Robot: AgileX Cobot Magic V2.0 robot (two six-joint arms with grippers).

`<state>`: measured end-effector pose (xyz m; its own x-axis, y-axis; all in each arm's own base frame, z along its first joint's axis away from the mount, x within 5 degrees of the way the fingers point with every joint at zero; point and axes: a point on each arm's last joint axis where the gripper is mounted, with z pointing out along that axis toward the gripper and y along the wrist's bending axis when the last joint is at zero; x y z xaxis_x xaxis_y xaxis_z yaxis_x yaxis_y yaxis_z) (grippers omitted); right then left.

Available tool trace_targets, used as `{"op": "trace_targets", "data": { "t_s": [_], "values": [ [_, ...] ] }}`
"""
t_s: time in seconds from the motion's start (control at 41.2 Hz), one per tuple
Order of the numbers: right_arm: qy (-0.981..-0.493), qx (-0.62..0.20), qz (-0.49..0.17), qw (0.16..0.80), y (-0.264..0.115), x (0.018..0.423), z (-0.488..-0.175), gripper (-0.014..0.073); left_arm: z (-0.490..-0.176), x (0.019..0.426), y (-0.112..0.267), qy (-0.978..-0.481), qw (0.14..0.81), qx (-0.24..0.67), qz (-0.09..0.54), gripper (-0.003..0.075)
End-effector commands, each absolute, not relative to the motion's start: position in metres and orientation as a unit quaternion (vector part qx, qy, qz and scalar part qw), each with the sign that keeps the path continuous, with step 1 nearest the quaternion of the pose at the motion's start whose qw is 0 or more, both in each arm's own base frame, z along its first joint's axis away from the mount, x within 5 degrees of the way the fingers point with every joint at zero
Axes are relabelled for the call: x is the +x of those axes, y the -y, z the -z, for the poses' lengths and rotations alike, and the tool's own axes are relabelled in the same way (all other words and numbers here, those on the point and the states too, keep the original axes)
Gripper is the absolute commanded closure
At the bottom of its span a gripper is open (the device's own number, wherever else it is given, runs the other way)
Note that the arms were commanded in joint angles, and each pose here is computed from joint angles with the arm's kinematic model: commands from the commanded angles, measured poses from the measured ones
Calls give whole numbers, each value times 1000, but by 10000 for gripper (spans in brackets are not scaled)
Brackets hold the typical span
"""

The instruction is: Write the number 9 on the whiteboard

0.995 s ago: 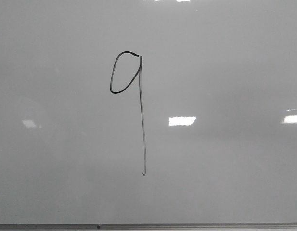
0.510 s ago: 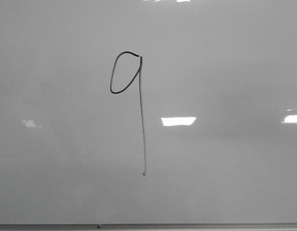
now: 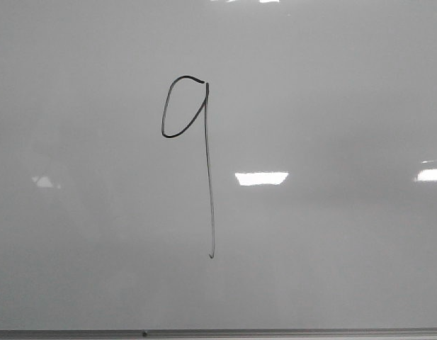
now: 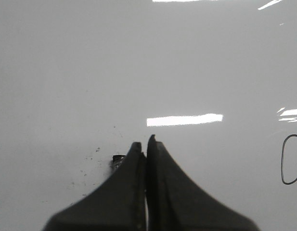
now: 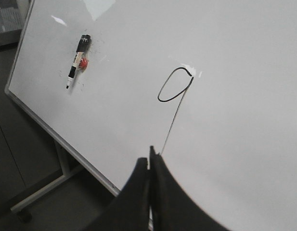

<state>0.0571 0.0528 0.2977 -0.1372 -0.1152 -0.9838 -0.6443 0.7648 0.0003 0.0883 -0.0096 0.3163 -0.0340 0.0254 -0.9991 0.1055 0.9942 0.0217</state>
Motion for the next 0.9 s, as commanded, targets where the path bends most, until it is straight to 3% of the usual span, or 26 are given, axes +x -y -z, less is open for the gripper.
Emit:
{"op": "trace_targets", "data": {
  "t_s": [0.0,0.267,0.655,0.874],
  "values": [
    [-705,-237,-222,631,-50,59,-311,654,-331,88,6,-688,724,24,24,739],
    [-705,-237,-222,631,-50,59,-311,654,-312,79,1,-697,717,-6,13,739],
    [-705,-237,-222,631,-50,59,-311,654,-245,48,1,-675,738,4,7,739],
    [-705,-238,-222,630,-51,59,-311,654,-219,52,1,-695,719,4,7,739]
  ]
}}
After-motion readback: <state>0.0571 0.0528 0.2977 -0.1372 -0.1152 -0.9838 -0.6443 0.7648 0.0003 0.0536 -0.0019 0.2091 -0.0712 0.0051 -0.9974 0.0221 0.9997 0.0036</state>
